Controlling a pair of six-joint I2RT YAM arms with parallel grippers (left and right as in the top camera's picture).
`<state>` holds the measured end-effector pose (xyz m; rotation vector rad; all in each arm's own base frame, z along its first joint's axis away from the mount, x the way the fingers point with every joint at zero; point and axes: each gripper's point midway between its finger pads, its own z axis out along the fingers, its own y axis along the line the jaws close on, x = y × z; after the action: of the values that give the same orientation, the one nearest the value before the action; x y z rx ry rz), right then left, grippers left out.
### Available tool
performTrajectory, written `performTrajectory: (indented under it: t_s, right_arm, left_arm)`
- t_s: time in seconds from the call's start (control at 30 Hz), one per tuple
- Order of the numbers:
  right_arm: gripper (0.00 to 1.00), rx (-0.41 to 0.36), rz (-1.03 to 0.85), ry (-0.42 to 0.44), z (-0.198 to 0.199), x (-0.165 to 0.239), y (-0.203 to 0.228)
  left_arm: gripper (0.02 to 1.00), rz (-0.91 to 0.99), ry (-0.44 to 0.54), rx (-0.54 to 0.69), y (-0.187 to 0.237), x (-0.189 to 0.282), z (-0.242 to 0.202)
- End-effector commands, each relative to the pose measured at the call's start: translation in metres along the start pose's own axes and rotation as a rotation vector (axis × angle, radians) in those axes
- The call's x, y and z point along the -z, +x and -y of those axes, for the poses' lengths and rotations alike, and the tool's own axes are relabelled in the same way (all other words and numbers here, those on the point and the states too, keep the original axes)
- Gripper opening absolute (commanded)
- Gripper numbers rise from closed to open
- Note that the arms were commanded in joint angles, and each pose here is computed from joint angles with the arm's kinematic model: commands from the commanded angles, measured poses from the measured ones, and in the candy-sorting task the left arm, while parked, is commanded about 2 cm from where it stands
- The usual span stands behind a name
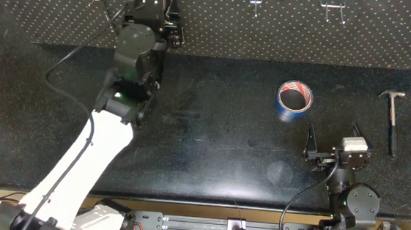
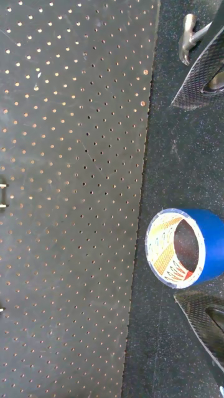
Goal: Place Tools Onto Pegboard
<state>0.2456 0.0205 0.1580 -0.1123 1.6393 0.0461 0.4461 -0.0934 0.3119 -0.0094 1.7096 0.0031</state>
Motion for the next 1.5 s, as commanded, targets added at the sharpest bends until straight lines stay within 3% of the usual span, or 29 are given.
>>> performTrajectory:
  t_s: [0.03, 0.13, 0.37, 0.5, 0.6, 0.7, 0.93, 1.5]
  right_arm:
    - [0.947, 0.01, 0.001, 0.002, 0.0, 0.0, 0.001]
    - [0.947, 0.01, 0.001, 0.002, 0.0, 0.0, 0.001]
    - [0.947, 0.01, 0.001, 0.002, 0.0, 0.0, 0.001]
    - [0.947, 0.01, 0.001, 0.002, 0.0, 0.0, 0.001]
    - [0.947, 0.01, 0.001, 0.002, 0.0, 0.0, 0.001]
    - [0.947, 0.01, 0.001, 0.002, 0.0, 0.0, 0.001]
    - [0.947, 0.01, 0.001, 0.002, 0.0, 0.0, 0.001]
    - [0.947, 0.01, 0.001, 0.002, 0.0, 0.0, 0.001]
  left_arm:
    - [0.029, -0.031, 0.001, -0.019, 0.026, -0.023, 0.006]
    - [0.027, -0.059, -0.014, -0.029, 0.046, -0.038, 0.007]
    - [0.029, 0.002, -0.071, -0.003, 0.034, -0.048, -0.021]
    - [0.027, 0.023, -0.008, 0.004, 0.031, -0.051, -0.009]
    - [0.027, -0.043, -0.012, -0.015, 0.025, -0.015, -0.02]
    - [0.029, 0.113, -0.01, 0.03, 0.024, 0.017, -0.031]
    - [0.029, 0.295, 0.069, 0.071, 0.02, -0.013, -0.008]
    - [0.027, 0.249, 0.087, 0.061, 0.043, -0.04, 0.002]
